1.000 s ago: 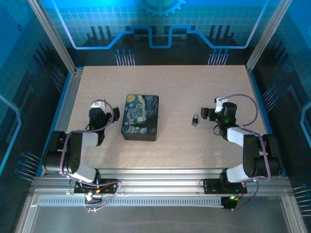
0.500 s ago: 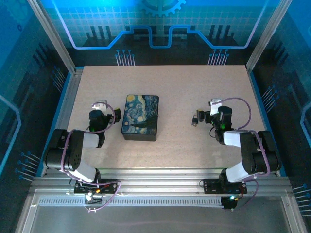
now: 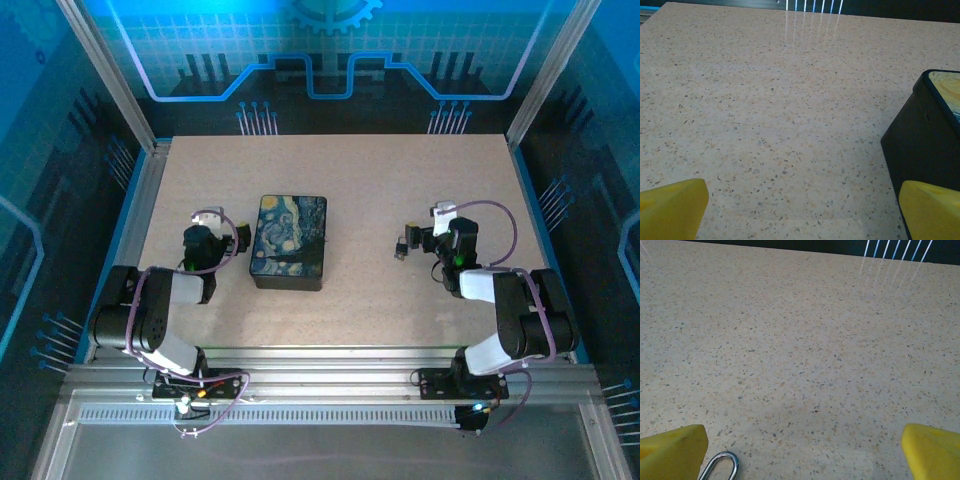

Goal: Unlock the padlock with the key

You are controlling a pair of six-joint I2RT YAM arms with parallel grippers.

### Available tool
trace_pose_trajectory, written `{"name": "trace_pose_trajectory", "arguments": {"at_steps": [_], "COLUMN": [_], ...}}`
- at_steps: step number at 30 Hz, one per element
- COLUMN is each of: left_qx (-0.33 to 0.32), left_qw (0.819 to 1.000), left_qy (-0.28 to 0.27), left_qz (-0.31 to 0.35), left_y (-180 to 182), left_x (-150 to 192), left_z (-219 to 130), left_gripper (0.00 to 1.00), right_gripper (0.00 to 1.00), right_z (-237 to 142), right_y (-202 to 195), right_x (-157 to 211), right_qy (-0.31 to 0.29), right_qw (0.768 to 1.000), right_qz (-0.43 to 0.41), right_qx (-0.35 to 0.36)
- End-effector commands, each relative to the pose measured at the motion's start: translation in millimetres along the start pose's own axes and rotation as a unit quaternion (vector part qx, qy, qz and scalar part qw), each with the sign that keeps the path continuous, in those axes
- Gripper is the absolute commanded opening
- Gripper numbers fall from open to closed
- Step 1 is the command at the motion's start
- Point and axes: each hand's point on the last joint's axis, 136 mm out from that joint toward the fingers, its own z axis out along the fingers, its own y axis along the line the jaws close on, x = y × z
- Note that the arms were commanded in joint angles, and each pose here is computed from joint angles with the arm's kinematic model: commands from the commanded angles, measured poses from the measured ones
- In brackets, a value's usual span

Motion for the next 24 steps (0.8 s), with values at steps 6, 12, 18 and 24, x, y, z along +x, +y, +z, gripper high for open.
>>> {"name": "trace_pose_trajectory", "arguments": {"at_steps": [6, 12, 18, 24], "left_qx": [0.016, 0.018, 0.018, 0.018], "left_qw": [1.000, 1.000, 1.000, 1.000], "left_qy": [-0.017, -0.019, -0.017, -0.018], "left_qz": [0.014, 0.017, 0.019, 0.017], "left_y": [-7.2, -8.6, -9.1, -8.6], "left_x": [-11.9, -12.2, -11.9, -12.5], "left_z": [2.8, 2.1, 2.9, 2.7], "left_gripper": [0.99, 0.99, 0.99, 0.99], "right_gripper": [1.00, 1.00, 1.00, 1.00], "right_z": [0.2, 0.1, 0.0, 0.0], "right_y": [1.8, 1.7, 1.4, 1.4], "right_x": [-3.7, -4.2, -4.3, -4.0], "right_qy": [-0.012, -0.013, -0.013, -0.013], "right_qw": [1.000, 1.000, 1.000, 1.000], "right_qz": [-0.010, -0.010, -0.009, -0.010], "right_qx": [0.003, 0.003, 0.004, 0.004]}}
